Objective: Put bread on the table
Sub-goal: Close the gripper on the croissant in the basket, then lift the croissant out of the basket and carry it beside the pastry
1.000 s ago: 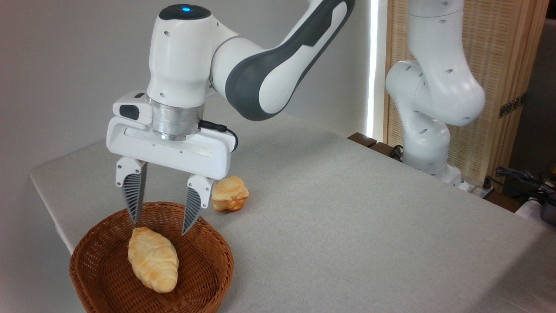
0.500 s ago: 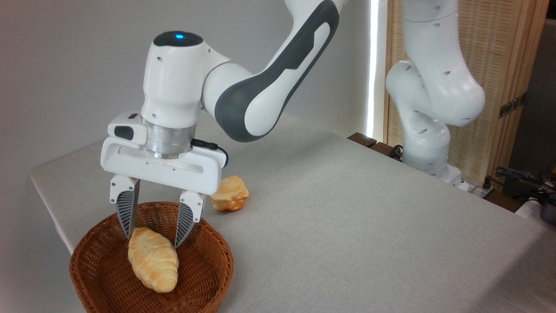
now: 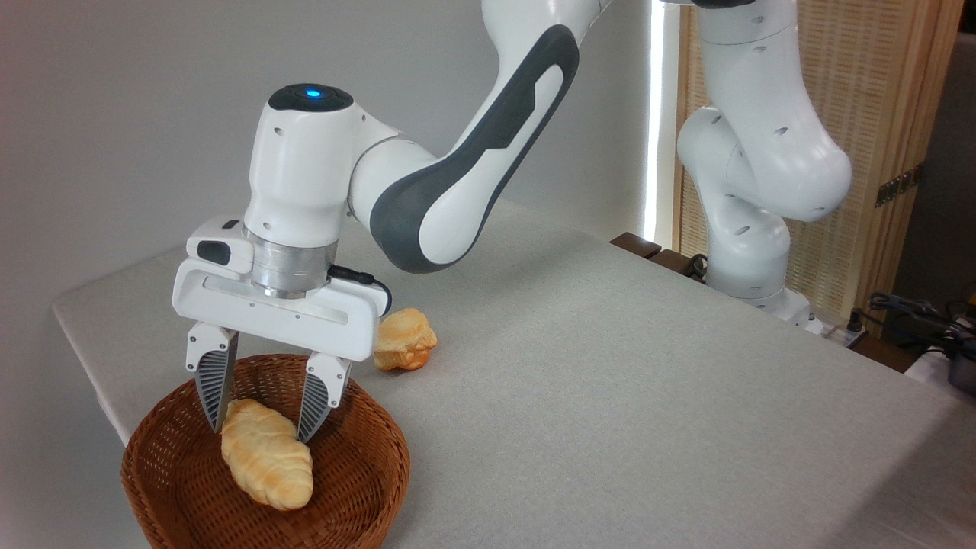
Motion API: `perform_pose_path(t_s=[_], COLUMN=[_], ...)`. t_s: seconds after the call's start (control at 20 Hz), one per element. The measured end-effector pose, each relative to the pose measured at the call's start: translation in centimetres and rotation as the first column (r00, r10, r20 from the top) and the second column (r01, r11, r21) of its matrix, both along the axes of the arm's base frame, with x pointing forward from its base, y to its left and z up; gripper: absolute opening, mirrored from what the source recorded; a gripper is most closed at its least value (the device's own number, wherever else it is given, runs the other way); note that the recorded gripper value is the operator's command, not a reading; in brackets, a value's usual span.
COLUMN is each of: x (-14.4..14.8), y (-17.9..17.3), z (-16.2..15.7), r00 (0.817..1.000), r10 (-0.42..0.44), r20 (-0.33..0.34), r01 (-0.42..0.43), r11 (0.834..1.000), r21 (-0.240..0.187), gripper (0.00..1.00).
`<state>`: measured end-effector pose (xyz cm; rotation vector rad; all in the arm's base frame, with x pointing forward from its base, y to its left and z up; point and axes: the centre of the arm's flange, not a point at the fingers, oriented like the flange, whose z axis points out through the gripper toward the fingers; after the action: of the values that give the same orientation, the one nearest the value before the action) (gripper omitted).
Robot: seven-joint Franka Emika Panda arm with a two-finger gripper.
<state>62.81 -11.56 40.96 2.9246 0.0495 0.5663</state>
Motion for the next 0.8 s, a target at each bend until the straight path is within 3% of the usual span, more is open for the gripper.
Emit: perform_pose_path(t_s=[0.15, 0.2, 0.25, 0.35, 0.6, 0.8], x=[0.2, 0.2, 0.2, 0.2, 0.1, 0.2], y=[-0.1, -0.1, -0.3, -0.6, -1.3, -1.6], z=[-0.1, 0.0, 0.0, 0.0, -0.2, -0.5], r00=[1.000, 1.000, 1.000, 0.999, 0.996, 0.995], r10=[-0.001, -0.003, -0.020, -0.046, -0.091, -0.102], r20=[0.006, 0.007, 0.011, 0.017, 0.020, 0.018], r01=[0.001, 0.003, 0.019, 0.045, 0.089, 0.100], r11=[1.000, 1.000, 1.000, 0.997, 0.990, 0.989], r21=[0.000, 0.001, 0.023, 0.055, 0.105, 0.113], gripper=[0.97, 0.80, 0.52, 0.33, 0.30, 0.30])
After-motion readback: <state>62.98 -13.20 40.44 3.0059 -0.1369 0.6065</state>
